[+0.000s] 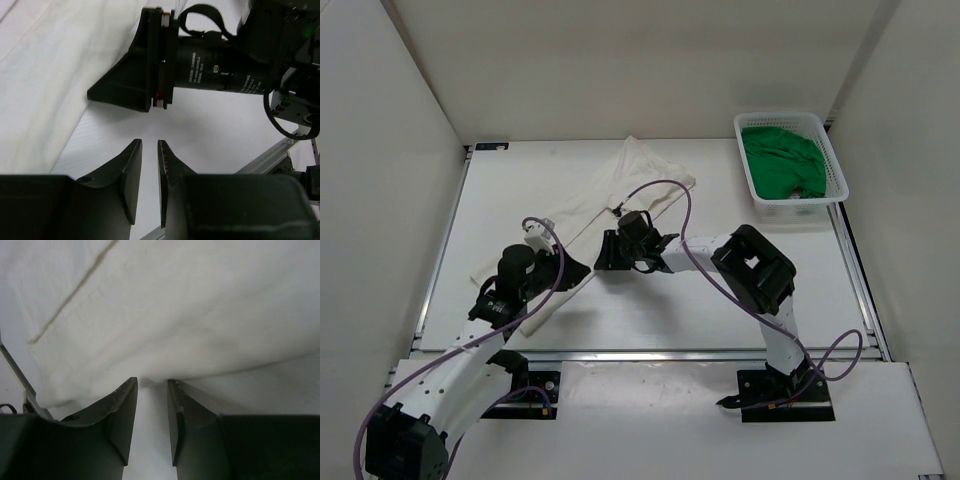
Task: Fold and stack the t-shirts
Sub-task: Rotate the tshirt 90 degrees
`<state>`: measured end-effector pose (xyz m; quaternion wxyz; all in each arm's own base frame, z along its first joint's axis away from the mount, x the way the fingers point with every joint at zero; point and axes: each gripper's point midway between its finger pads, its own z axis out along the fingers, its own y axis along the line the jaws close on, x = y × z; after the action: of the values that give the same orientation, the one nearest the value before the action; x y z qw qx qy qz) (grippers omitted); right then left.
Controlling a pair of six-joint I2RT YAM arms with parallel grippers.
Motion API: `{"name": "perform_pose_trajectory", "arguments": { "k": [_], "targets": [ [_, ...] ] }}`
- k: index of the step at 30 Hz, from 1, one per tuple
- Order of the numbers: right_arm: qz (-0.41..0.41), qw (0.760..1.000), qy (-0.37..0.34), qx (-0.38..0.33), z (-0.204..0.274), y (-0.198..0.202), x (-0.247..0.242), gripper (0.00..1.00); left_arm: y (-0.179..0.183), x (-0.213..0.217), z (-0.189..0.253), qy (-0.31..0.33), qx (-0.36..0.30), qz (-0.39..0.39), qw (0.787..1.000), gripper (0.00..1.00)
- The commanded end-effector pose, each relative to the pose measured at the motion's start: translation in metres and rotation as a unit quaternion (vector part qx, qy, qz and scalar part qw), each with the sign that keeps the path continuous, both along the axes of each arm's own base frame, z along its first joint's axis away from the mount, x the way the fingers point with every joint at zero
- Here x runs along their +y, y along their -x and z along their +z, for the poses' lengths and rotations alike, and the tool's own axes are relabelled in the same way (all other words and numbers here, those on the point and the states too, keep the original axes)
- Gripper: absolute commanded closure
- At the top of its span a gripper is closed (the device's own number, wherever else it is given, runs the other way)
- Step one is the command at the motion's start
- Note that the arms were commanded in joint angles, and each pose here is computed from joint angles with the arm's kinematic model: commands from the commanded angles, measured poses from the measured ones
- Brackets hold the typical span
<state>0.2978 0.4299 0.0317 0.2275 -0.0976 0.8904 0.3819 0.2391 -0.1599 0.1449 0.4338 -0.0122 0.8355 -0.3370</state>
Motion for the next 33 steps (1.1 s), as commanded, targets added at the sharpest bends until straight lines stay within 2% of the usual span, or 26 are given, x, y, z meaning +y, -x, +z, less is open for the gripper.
{"name": "perform_pose_trajectory", "arguments": {
  "k": [1, 3, 6, 9, 11, 12, 13, 15, 16, 17, 19, 21, 26, 29, 33],
  "targets": [
    [-0.037, 0.998, 0.044, 0.019, -0.034, -0.007, -0.004, 0.71, -0.001, 0.004, -0.01, -0.004, 0.015, 0.009, 1.0, 0.7],
    [-0.036, 0.998, 0.043, 0.03, -0.039, -0.009, -0.003, 0.88, -0.003, 0.006, -0.012, -0.003, 0.022, 0.015, 1.0, 0.69],
    [-0.049, 0.998, 0.033, 0.026, -0.031, -0.011, -0.016, 1.0, -0.005, 0.005, -0.012, -0.003, 0.023, 0.016, 1.0, 0.68],
    [-0.061, 0.997, 0.021, 0.03, -0.019, -0.015, -0.056, 1.0, -0.006, 0.002, -0.016, -0.01, 0.026, 0.01, 1.0, 0.67],
    [-0.087, 0.995, 0.027, 0.032, -0.022, -0.022, -0.11, 0.99, -0.005, -0.002, -0.022, -0.015, 0.035, 0.008, 0.999, 0.66],
    [-0.075, 0.997, 0.012, 0.034, -0.01, -0.02, -0.118, 0.99, -0.003, -0.007, -0.025, -0.016, 0.038, 0.002, 0.999, 0.66],
    [-0.075, 0.996, 0.021, 0.053, -0.017, -0.019, -0.144, 1.0, 0.001, -0.015, -0.031, -0.018, 0.044, -0.011, 0.999, 0.66],
    [-0.088, 0.995, 0.036, 0.042, -0.011, -0.025, -0.184, 1.0, 0.003, -0.023, -0.038, -0.023, 0.051, -0.016, 0.998, 0.65],
    [-0.104, 0.993, 0.031, 0.044, -0.008, -0.031, -0.202, 0.95, 0.009, -0.034, -0.043, -0.028, 0.057, -0.033, 0.997, 0.65],
    [-0.11, 0.992, 0.029, 0.045, -0.003, -0.034, -0.217, 0.86, 0.011, -0.039, -0.05, -0.037, 0.066, -0.039, 0.996, 0.64],
    [-0.123, 0.991, 0.029, 0.033, 0.01, -0.039, -0.236, 0.73, 0.011, -0.046, -0.054, -0.048, 0.07, -0.048, 0.995, 0.62],
    [-0.132, 0.99, 0.045, 0.023, 0.017, -0.029, -0.246, 0.65, 0.015, -0.044, -0.064, -0.075, 0.083, -0.049, 0.992, 0.58],
    [-0.167, 0.985, 0.038, -0.009, 0.037, 0.015, -0.266, 0.64, 0.03, -0.032, -0.089, -0.111, 0.112, -0.054, 0.986, 0.47],
    [-0.171, 0.983, 0.062, 0.017, 0.014, 0.056, -0.275, 0.65, 0.052, -0.04, -0.106, -0.128, 0.131, -0.086, 0.979, 0.4],
    [-0.159, 0.983, 0.083, 0.027, 0.0, 0.108, -0.27, 0.62, 0.08, -0.048, -0.126, -0.114, 0.164, -0.12, 0.972, 0.35]
  ]
}}
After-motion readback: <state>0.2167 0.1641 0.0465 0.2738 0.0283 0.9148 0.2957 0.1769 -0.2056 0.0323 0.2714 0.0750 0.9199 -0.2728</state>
